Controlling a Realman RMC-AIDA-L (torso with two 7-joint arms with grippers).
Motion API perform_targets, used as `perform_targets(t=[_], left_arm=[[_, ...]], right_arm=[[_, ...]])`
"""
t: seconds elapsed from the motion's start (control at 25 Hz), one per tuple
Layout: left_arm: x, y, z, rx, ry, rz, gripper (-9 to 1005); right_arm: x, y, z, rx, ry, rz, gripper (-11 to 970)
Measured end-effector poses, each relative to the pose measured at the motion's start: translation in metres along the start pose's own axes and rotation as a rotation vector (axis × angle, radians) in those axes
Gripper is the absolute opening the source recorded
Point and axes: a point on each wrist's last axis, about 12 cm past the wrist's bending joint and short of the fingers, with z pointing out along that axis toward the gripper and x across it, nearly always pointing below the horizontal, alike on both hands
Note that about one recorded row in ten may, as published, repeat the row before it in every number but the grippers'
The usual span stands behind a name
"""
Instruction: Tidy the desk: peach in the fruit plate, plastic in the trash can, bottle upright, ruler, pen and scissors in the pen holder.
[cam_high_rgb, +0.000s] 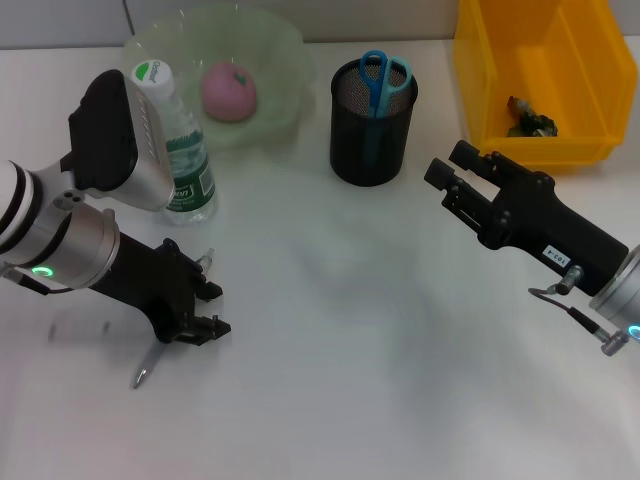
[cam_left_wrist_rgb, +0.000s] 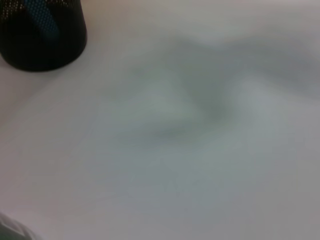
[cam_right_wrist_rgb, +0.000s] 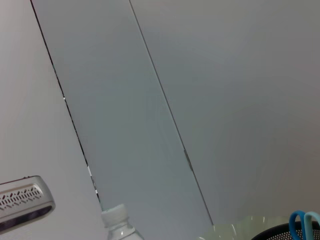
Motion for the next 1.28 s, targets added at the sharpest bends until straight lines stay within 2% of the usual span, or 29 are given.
perform_targets(t=[0.48, 0.64, 0.84, 0.96, 1.04, 1.08, 1.28], left_arm=[[-0.008, 0.001, -0.002, 0.004, -0.012, 0.014, 389], [-0.015, 0.002, -0.007, 0.002, -0.040, 0.022, 389], [-0.024, 0.000, -0.025, 0.001, -0.124, 0.030, 389], [-0.036, -0.003, -0.052, -0.017, -0.236, 0.057, 389], [-0.037, -0.004, -0.056, -0.023, -0.253, 0.063, 389], [-0.042, -0.006, -0.064, -0.037, -0.308, 0.078, 389], [-0.054, -0.006, -0.075, -0.057, -0.447, 0.089, 389]], right_arm=[[-0.001, -0.001, 0.000, 0.006, -0.008, 0.000, 496], [-0.002, -0.002, 0.000, 0.012, -0.011, 0.000, 497], [-0.002, -0.002, 0.000, 0.017, -0.011, 0.001, 497], [-0.002, -0.003, 0.000, 0.024, -0.013, 0.002, 497], [-0.001, -0.004, -0.001, 0.037, -0.017, 0.006, 498], [-0.001, -0.004, -0.003, 0.044, -0.019, 0.008, 498], [0.001, -0.005, -0.007, 0.067, -0.024, 0.018, 498]])
